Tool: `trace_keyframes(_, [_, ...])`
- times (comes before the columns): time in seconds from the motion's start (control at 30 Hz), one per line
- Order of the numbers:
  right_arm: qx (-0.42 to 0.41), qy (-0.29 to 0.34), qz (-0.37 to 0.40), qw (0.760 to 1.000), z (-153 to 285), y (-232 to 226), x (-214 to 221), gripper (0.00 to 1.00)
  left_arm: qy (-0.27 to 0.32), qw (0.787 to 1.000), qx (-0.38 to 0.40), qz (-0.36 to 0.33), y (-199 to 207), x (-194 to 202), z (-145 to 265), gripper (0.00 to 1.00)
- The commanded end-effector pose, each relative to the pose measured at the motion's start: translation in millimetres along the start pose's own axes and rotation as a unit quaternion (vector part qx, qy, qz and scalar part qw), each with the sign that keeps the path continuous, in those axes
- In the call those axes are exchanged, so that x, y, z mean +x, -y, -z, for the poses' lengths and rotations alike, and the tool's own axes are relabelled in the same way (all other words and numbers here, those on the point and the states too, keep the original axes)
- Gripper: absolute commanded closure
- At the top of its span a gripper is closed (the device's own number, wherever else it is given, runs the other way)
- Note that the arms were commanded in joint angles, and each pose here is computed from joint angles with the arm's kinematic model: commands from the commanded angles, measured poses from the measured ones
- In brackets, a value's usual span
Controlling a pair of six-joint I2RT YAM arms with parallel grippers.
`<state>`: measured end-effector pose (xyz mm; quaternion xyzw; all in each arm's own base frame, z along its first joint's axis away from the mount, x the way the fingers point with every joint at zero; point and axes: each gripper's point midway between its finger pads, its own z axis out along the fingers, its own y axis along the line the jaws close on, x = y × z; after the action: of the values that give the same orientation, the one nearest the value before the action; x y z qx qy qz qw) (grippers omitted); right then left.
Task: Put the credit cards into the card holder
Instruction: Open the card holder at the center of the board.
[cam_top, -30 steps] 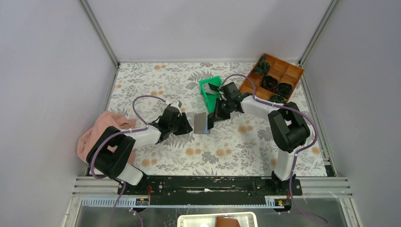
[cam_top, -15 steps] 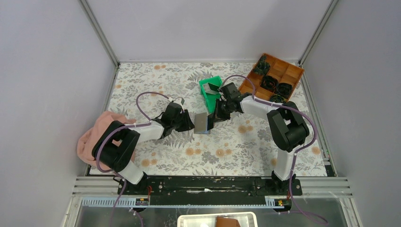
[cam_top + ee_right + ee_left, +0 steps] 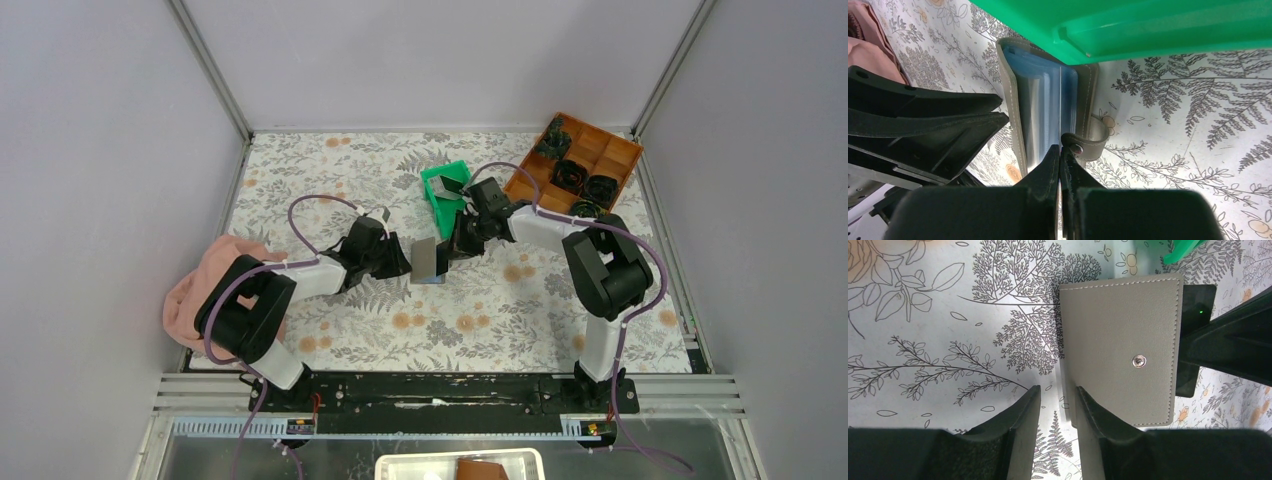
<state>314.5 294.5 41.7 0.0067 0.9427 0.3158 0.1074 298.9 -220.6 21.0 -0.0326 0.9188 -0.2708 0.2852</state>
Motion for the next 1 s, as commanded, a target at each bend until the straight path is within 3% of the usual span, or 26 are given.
trace_keyframes(0.0, [-0.022,-0.011,-0.017,1.000,-8,-1,7,1.00,-0.034,0.999,-0.003,-0.003,-9,21,-2,0.61])
trace_keyframes(0.97, [-0.129,0.032,0.008,0.991,6,-50,-14,1.00,-0.068,0.998,0.005,-0.001,-9,40,-4,0.62])
